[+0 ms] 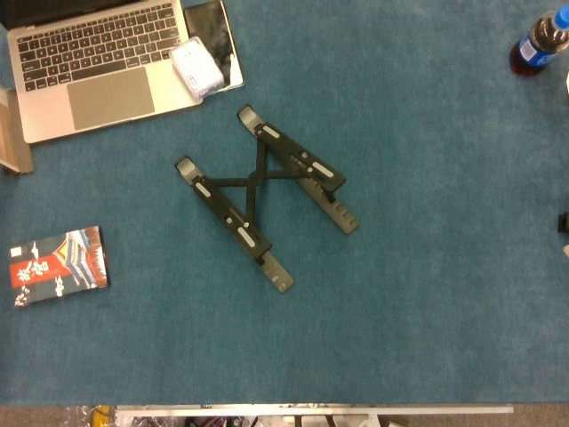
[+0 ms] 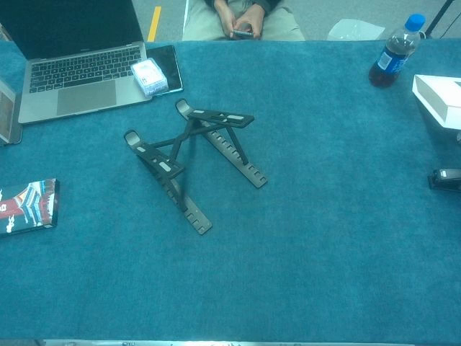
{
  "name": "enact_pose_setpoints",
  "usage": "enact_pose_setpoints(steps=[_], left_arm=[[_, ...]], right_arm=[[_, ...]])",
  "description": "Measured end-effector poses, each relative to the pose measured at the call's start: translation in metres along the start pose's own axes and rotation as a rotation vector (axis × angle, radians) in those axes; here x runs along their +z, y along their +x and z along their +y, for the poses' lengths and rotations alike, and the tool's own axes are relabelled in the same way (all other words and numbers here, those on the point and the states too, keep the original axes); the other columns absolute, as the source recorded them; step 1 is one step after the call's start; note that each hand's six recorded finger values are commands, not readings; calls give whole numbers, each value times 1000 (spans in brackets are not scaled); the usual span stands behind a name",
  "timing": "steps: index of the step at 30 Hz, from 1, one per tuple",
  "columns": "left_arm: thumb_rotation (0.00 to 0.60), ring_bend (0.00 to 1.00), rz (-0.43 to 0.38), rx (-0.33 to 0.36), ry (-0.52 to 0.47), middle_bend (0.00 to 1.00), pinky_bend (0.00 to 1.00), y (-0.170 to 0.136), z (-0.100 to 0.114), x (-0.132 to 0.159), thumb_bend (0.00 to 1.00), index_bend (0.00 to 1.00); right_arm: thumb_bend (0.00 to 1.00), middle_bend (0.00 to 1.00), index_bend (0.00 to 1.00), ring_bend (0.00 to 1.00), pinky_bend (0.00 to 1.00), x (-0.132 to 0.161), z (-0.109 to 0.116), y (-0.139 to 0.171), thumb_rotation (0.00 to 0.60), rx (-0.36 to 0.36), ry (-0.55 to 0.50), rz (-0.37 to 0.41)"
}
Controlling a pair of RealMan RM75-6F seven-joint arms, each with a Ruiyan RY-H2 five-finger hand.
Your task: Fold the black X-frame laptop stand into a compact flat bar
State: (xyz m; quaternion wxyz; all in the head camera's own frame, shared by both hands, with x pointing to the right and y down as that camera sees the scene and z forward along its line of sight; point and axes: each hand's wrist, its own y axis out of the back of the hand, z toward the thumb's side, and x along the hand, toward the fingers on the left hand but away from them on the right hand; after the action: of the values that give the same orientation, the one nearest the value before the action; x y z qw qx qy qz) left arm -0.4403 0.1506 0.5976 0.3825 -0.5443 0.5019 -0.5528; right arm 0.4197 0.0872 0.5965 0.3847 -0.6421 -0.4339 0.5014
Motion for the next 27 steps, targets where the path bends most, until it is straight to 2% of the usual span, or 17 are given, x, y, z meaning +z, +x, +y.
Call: enact_pose_setpoints(steps=[16,22,27], left_arm=[[600,0,-8,-2,0,44,0,-1,0,3,402,67],[600,0,-16,-5,1,43,0,0,0,7,401,67],[600,0,-23,-4,2,43,0,3,1,9,402,67]], right_arm=[[0,22,0,0,0,9,-5,-5,600,42,-30,45],[0,30,0,0,16,29,-15,-10,600,156,-90,175],[0,139,0,10,158,49,-22,-22,600,252,-214,272]])
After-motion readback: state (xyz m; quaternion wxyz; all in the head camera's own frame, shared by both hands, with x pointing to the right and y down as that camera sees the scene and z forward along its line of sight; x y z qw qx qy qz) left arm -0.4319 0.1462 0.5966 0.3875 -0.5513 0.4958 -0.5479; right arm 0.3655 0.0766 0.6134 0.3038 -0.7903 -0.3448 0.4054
